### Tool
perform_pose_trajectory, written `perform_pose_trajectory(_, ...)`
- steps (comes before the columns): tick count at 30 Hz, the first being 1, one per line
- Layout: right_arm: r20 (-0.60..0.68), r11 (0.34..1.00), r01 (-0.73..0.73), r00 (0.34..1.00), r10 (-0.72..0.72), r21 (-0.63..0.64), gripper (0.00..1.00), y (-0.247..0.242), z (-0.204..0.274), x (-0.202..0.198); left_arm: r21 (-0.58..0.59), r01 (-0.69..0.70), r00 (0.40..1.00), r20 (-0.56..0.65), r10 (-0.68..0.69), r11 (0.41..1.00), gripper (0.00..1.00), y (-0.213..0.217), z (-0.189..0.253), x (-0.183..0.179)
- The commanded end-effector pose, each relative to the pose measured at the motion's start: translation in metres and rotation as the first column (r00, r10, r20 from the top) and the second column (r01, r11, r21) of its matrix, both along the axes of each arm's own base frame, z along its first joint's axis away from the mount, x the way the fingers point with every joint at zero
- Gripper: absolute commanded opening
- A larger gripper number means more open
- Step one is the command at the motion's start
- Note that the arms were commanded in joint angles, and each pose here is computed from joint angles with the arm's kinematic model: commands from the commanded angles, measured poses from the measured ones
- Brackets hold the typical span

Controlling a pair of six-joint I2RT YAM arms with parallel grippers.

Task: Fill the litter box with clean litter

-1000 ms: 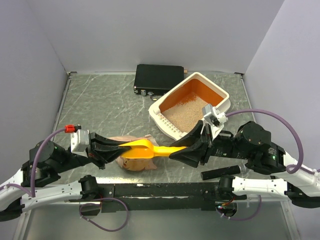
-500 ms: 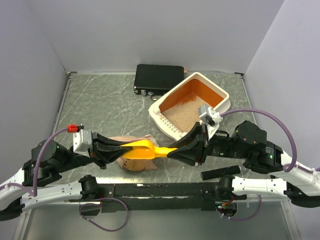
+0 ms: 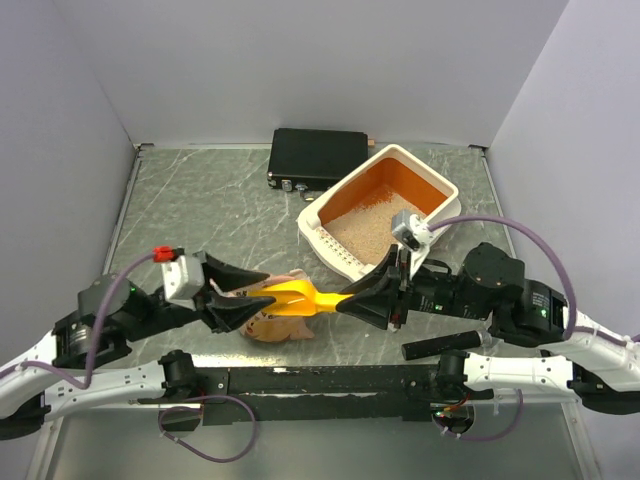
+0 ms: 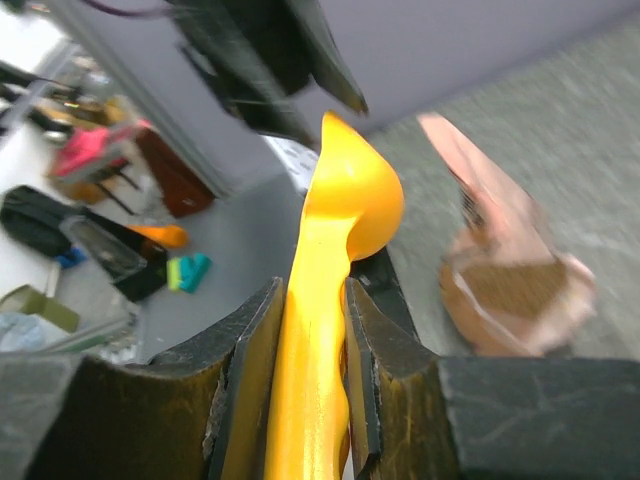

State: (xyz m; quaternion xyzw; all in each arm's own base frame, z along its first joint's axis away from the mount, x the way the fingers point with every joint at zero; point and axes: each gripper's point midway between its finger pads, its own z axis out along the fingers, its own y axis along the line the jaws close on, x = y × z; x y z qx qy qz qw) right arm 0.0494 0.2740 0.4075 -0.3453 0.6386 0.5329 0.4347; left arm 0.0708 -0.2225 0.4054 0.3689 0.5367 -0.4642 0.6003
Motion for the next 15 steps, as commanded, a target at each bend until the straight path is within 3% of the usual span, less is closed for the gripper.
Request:
perform_pose_trajectory(1, 0.0, 0.974, 0.203, 0.979, -0.204, -0.096, 0.0, -0.027, -0.005, 0.029, 0.2, -0.155, 0.987, 0.06, 0.146, 0.967, 0.52, -0.006, -0.036, 0.034)
perform_pose_trajectory(4, 0.013, 0.941, 0.276, 0.96, -0.279, -0.194, 0.0, -0.046, -0.02, 0.038, 0.305, -0.214, 0.976, 0.096, 0.194, 0.928, 0.64, -0.008, -0.061, 0.048)
perform_pose_trajectory(7, 0.026, 0.902, 0.343, 0.937, -0.349, -0.261, 0.0, -0.062, -0.032, 0.046, 0.377, -0.239, 0.969, 0.147, 0.197, 0.895, 0.6, -0.007, -0.082, 0.055)
perform_pose_trajectory(15, 0.021, 0.857, 0.38, 0.917, -0.398, -0.348, 0.0, -0.077, -0.059, 0.051, 0.504, -0.355, 0.933, 0.245, 0.263, 0.787, 0.66, 0.013, -0.112, 0.074)
